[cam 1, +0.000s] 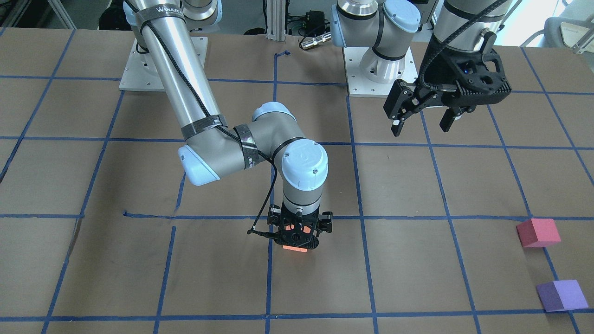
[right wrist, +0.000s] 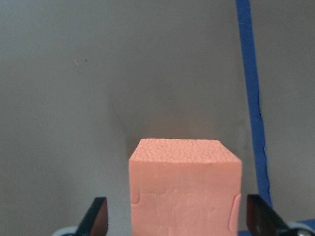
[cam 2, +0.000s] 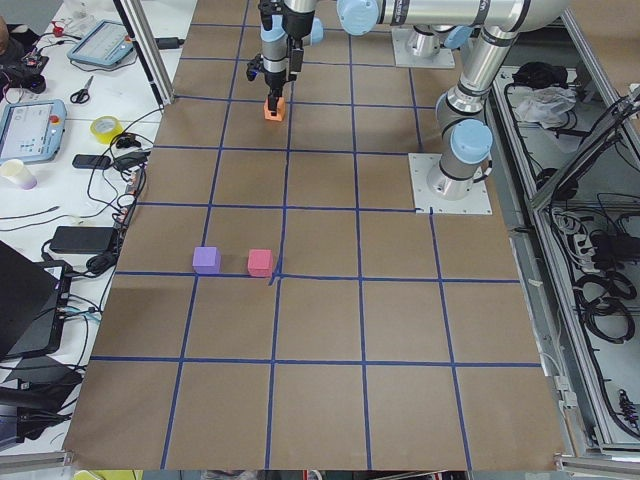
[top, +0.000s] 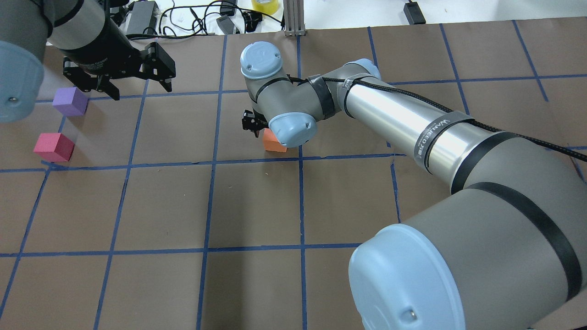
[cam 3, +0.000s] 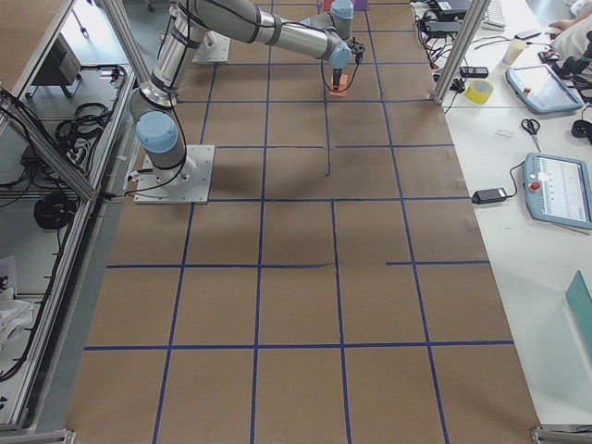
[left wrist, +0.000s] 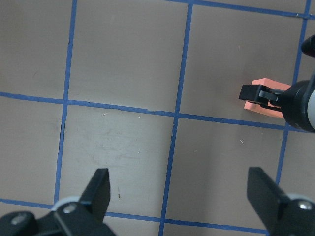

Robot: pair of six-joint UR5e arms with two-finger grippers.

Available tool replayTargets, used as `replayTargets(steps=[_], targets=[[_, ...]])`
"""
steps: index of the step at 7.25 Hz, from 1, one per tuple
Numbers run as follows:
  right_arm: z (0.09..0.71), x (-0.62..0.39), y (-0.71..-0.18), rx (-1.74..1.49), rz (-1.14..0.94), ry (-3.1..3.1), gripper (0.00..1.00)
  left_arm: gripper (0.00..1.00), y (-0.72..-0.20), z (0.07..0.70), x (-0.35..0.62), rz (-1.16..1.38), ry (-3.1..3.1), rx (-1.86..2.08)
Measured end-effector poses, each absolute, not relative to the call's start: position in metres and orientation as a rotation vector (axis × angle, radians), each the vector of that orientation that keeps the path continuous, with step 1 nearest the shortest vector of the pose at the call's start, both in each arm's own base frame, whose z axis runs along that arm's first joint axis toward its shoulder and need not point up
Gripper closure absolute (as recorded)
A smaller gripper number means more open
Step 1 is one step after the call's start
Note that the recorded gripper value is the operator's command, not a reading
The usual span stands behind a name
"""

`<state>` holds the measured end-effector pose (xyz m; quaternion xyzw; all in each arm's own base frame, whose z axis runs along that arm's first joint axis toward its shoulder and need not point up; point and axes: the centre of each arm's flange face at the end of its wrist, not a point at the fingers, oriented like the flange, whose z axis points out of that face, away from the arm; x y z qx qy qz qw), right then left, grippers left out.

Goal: Arrange blocks in a line
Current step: 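Open the right gripper and withdraw it while the left arm starts reaching out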

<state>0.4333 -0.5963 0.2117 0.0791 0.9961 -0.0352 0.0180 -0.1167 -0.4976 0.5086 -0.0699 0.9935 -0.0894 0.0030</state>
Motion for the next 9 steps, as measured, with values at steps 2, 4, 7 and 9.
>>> replayTargets(steps=[2, 4, 7, 9], targets=[[0.255, 0.407, -0.609, 0.253, -0.093, 3.064, 0.00, 0.00, -0.497, 0.509, -0.117, -0.281, 3.115, -0.218], [0.334, 0.304, -0.630, 0.136, -0.034, 3.076, 0.00, 0.00, -0.498, 0.505, -0.117, -0.267, 3.117, -0.208], [0.453, 0.127, -0.605, -0.087, 0.028, 3.078, 0.00, 0.00, -0.526, 0.468, -0.117, -0.238, 3.124, -0.206], [0.530, 0.083, -0.543, -0.083, -0.013, 3.079, 0.00, 0.00, -0.561, 0.424, -0.123, -0.228, 3.128, -0.195]])
